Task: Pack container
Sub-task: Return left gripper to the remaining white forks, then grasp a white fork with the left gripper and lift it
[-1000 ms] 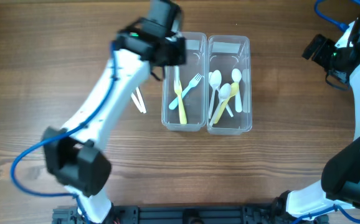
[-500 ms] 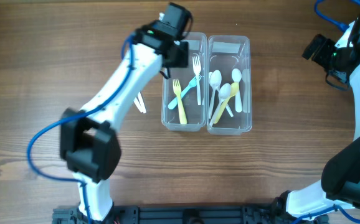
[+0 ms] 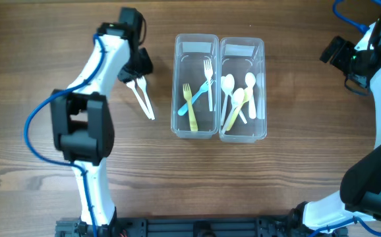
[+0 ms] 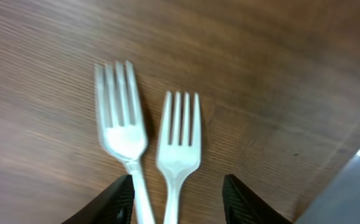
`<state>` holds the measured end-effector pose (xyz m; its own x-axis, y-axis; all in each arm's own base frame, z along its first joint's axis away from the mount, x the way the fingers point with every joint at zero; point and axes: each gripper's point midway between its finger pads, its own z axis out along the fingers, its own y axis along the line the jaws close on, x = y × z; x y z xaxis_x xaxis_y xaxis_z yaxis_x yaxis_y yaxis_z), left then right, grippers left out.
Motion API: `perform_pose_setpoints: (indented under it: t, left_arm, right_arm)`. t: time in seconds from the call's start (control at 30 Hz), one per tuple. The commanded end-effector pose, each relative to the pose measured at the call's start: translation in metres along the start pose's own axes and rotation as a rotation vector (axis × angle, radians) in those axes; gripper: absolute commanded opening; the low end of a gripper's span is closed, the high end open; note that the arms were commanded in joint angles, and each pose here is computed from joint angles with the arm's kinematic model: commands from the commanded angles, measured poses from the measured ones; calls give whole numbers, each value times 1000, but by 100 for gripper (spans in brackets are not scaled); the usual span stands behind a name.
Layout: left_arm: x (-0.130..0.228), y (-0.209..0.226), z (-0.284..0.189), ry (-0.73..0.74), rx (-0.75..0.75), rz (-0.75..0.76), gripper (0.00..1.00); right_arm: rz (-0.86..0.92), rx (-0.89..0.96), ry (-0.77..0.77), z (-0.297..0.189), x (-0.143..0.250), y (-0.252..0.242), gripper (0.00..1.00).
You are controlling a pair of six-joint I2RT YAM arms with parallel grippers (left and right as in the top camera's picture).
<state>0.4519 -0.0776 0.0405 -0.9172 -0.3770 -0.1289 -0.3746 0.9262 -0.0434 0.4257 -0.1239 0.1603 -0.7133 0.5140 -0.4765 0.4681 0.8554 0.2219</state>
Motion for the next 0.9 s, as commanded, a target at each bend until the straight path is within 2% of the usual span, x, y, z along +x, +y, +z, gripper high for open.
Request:
perform_pose_setpoints:
  t: [0.0,0.3,0.43,0.53,0.63,0.77,0.87]
  left_arm:
    - [10,-5,15,35,-9,14,48]
    - [35,10,42,119,-70,-64,45]
    - [47,11,53,138,-83,-50,41]
    - [52,8,58,137,-81,-33,35]
    - [55,-1,58,132,-66,36,30]
    - [61,-10,58,132,-64,62,30]
    - [62,-11,57,132,-64,65,34]
  right_arm:
    - [-1,-11,3,1,-1,4,99]
    - [-7,-9,9,1,1,4,99]
    - [-7,-11,0,1,-1,4,99]
    - [-7,-11,1,1,-1,4,100]
    - [-6,-11,1,1,-1,4,100]
    - [-6,-11,1,1,-1,4,99]
    - [-6,-11,2,1,-1,4,99]
